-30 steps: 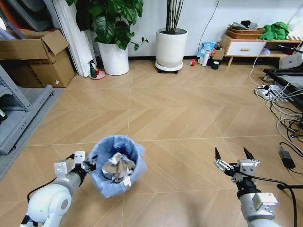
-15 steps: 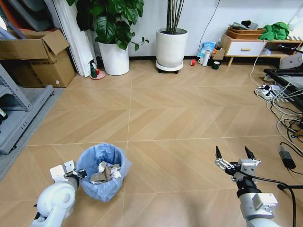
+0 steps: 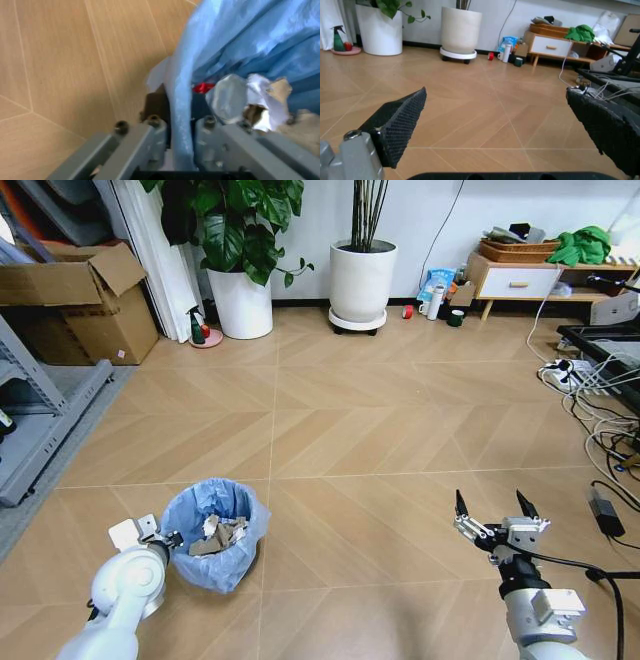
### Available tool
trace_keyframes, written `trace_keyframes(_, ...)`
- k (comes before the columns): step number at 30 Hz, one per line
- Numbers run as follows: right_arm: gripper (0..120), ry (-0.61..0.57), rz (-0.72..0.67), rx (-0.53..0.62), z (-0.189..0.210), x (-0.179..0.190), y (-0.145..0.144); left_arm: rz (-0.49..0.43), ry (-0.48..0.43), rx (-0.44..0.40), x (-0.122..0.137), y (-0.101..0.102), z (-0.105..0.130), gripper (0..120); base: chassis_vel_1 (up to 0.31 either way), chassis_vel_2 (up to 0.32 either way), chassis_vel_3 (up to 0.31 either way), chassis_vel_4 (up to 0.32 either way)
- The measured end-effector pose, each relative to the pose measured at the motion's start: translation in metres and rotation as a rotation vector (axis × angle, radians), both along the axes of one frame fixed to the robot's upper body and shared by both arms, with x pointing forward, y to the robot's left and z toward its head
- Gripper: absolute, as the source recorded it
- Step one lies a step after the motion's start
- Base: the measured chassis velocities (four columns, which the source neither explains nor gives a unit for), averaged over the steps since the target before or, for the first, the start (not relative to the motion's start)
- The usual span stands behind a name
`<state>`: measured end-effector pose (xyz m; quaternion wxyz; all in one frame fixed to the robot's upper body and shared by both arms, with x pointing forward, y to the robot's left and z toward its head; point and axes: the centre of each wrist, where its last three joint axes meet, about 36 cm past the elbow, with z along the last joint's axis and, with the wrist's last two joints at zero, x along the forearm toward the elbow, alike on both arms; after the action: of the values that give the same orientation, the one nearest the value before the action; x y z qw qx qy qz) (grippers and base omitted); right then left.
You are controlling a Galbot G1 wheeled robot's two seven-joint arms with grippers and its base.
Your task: Pick up the trash bin and place the garbage on the floor into it.
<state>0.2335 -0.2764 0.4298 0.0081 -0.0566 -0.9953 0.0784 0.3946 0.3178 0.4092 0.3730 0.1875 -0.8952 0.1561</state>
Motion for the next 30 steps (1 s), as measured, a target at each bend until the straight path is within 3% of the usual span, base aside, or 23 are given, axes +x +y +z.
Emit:
trace_keyframes(4, 100, -0.002, -0.004, -0.004, 0.001, 0.0, -0.002, -0.003, 0.004, 0.003, 0.003, -0.002, -0.003, 19, 0.0, 0.0, 0.0, 0.0)
trace_keyframes(16, 100, -0.013, -0.011, 0.001, 0.003, 0.003, -0.004, 0.049, -0.078, 0.086, 0.007, -0.002, 0.006, 68, 0.0, 0.0, 0.0, 0.0)
trace_keyframes(20, 100, -0.015, -0.011, 0.002, 0.004, 0.004, -0.004, 0.047, -0.091, 0.092, 0.003, -0.002, 0.011, 77, 0.0, 0.0, 0.0, 0.0)
trace_keyframes(24, 100, -0.023, -0.022, 0.002, 0.008, 0.006, -0.007, 0.024, -0.233, 0.146, -0.01, -0.003, 0.022, 96, 0.0, 0.0, 0.0, 0.0)
trace_keyframes(26, 100, -0.023, -0.025, 0.0, 0.009, 0.006, -0.007, 0.012, -0.27, 0.154, -0.013, -0.003, 0.023, 98, 0.0, 0.0, 0.0, 0.0)
trace_keyframes(27, 100, -0.023, -0.029, -0.001, 0.01, 0.006, -0.008, -0.008, -0.322, 0.168, -0.017, -0.002, 0.024, 99, 0.0, 0.0, 0.0, 0.0)
trace_keyframes(28, 100, -0.021, -0.043, -0.004, 0.013, 0.006, -0.01, -0.062, -0.437, 0.205, -0.026, 0.001, 0.027, 100, 0.0, 0.0, 0.0, 0.0)
trace_keyframes(29, 100, -0.021, -0.043, -0.004, 0.013, 0.006, -0.01, -0.062, -0.437, 0.205, -0.026, 0.001, 0.027, 100, 0.0, 0.0, 0.0, 0.0)
trace_keyframes(30, 100, -0.018, -0.055, -0.006, 0.015, 0.006, -0.012, -0.109, -0.509, 0.246, -0.035, 0.003, 0.028, 100, 0.0, 0.0, 0.0, 0.0)
